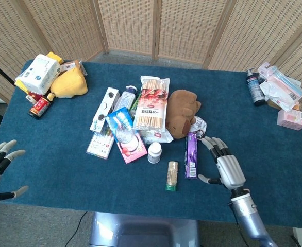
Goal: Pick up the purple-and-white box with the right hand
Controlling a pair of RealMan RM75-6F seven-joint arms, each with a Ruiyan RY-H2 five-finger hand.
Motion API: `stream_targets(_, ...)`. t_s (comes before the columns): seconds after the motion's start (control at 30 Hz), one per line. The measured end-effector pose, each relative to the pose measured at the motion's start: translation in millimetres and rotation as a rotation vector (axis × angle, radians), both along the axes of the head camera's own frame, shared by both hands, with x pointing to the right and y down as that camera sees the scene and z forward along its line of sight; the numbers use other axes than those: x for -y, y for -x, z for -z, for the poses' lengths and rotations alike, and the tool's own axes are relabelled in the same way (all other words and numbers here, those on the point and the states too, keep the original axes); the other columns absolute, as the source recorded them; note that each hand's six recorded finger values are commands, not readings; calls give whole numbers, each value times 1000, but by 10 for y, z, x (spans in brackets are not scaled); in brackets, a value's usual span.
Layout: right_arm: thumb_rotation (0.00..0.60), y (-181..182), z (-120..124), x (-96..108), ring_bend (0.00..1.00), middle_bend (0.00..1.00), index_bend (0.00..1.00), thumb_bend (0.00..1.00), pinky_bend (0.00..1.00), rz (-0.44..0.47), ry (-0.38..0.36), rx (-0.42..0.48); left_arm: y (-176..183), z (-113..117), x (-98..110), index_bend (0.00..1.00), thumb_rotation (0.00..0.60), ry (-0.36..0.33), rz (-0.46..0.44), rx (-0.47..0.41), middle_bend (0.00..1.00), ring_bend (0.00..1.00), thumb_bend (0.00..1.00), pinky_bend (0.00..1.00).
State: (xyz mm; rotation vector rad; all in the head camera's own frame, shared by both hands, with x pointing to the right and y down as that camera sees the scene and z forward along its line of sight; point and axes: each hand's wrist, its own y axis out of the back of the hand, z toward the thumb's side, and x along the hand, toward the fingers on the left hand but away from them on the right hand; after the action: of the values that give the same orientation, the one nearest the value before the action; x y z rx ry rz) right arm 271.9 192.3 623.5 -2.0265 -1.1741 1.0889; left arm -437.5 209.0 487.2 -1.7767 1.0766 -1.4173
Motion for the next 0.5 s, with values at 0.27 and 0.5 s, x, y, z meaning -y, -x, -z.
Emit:
stream_targets(0.27, 600, 263, -161, 16, 0, 0, 0, 0, 0, 2, 12, 20, 55, -18, 6, 223, 600, -2, 23, 36, 0, 0, 0, 0)
stream_targets(0.5, 600, 394, -242, -46, 0, 0, 0, 0, 0, -16, 14, 28, 80, -38, 9, 223, 600, 3, 35, 44, 0, 0, 0, 0)
